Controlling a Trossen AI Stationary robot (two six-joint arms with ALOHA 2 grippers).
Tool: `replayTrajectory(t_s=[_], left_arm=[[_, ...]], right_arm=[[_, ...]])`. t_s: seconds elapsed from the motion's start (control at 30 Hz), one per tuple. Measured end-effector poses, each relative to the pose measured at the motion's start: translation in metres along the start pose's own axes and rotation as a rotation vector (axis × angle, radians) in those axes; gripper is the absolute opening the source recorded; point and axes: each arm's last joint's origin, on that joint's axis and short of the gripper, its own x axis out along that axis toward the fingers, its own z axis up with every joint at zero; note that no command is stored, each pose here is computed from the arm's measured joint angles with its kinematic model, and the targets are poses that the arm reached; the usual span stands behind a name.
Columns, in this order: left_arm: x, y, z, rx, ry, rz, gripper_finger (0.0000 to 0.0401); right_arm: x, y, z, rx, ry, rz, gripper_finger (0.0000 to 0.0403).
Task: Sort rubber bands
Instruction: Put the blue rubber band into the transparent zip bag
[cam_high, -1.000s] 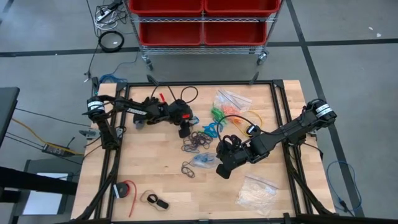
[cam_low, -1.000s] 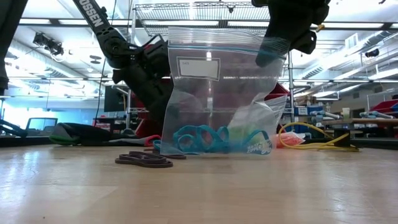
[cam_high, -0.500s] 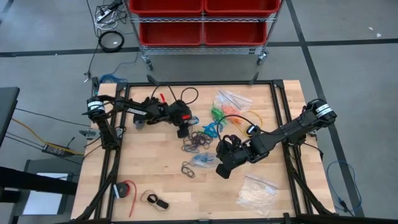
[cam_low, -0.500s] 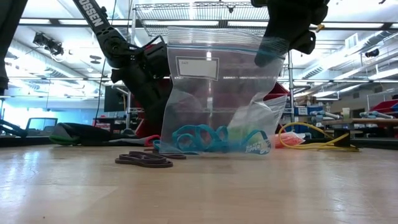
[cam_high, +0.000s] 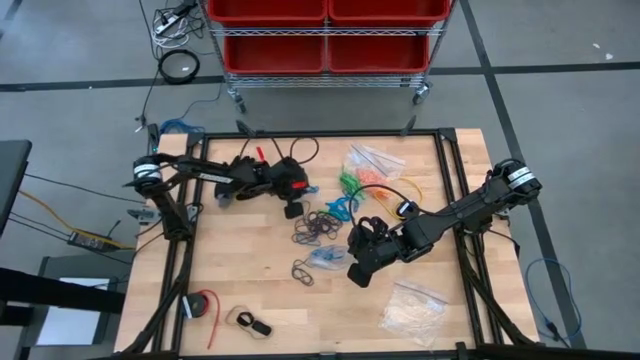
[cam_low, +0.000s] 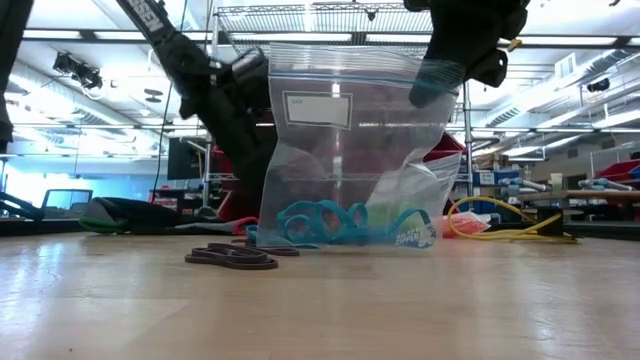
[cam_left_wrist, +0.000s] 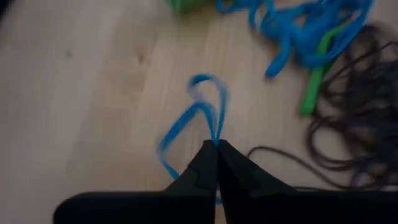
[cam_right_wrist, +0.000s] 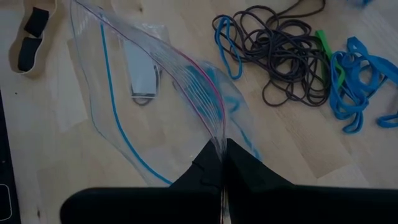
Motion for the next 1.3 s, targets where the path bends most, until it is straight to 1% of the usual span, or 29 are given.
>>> replayTrajectory(t_s=[0.17,0.27,0.53,0.7,1.03,1.1,1.2,1.3], left_arm=[[-0.025,-0.004,0.013,0.01,-0.064,-0.003,0.0004],[-0.033,-0.007,0.017,0.018,-0.083,-0.01,0.0003],[-0.032,-0.008,0.012,0.02,-0.041,-0.019,0.0002],[-0.032,-0.008,0.013,0.013,-0.048,-0.018,0.0003],[-0.032,-0.008,0.013,0.008,-0.048,-0.021,0.0027],[-0.032,-0.009,0.013,0.018,-0.047,-0.023,0.0023],[-0.032,-0.01,0.013,0.02,-0.047,-0.032,0.0006],[-0.032,-0.012,0.013,0.007,-0.05,-0.059,0.0005]], right_arm=[[0.0,0.0,0.0,0.0,-0.001,0.0,0.0],[0.0,0.0,0.0,0.001,-0.003,0.001,0.0],[0.0,0.0,0.0,0.001,-0.004,0.001,0.0],[0.0,0.0,0.0,0.001,-0.004,0.001,0.0],[0.0,0.0,0.0,-0.001,-0.004,0.0,0.0],[0.0,0.0,0.0,-0.001,-0.004,0.0,0.0],[0.0,0.0,0.0,-0.004,-0.004,0.0,0.0],[0.0,0.0,0.0,-0.004,-0.004,0.0,0.0]])
